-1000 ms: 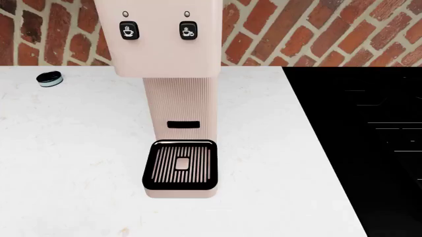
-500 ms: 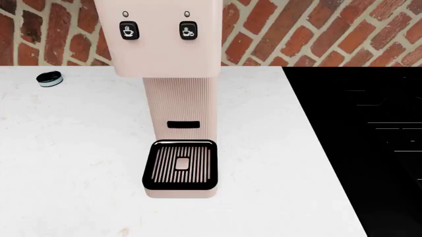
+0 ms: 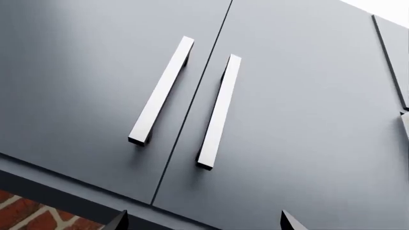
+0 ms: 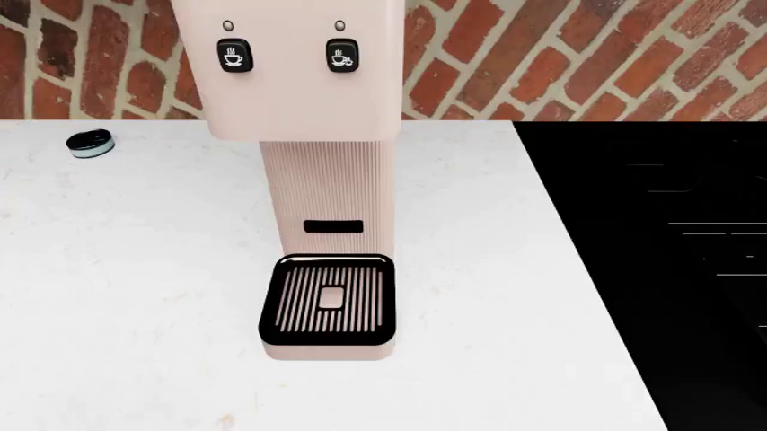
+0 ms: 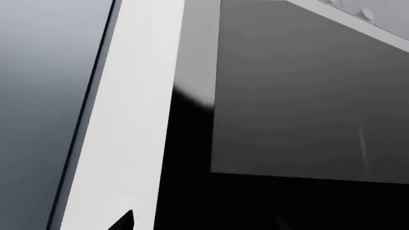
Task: Close the microwave door
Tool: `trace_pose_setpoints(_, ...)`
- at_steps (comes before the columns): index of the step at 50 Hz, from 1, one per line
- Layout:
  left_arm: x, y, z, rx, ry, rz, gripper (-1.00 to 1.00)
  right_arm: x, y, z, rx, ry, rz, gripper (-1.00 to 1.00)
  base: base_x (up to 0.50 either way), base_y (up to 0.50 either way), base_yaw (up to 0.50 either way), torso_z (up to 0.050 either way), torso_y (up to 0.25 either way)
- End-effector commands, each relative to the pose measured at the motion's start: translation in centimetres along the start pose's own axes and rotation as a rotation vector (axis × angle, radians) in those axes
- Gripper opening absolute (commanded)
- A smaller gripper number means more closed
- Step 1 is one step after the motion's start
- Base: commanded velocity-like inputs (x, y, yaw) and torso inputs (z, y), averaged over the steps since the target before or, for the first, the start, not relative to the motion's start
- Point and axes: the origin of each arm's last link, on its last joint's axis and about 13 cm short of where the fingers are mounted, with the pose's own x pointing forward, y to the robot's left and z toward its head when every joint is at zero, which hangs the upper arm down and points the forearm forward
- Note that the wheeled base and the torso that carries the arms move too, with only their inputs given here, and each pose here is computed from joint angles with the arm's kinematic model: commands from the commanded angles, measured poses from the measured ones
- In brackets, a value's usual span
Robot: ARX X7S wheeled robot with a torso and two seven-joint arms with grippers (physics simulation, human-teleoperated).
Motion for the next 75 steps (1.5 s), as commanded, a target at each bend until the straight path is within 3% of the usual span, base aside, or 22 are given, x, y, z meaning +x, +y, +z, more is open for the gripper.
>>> trace_pose_setpoints(1,-0.1,0.0,0.0,0.0,0.002,-0.002,1.0,0.3,-0.2,-0.9,0.046,0.049,0.006,1.0,0.0,0.0,0.0,0.0,0.0)
trace_pose_setpoints(30,-0.2,-0.2,0.0,0.0,0.005,-0.008,1.0,0.5,-1.7,-2.0,0.196,0.114,0.035,1.0,0.0,0.0,0.0,0.0,0.0)
trace_pose_setpoints(55,-0.3,-0.2,0.1,0.002,0.002,-0.008,1.0,0.9,-2.8,-2.7,0.471,0.088,0.077,1.0,0.0,0.0,0.0,0.0,0.0)
trace_pose_setpoints(75,-0.4,-0.2,0.1,0.002,0.004,-0.009,1.0,0.9,-3.0,-3.9,0.51,0.132,0.048,1.0,0.0,0.0,0.0,0.0,0.0)
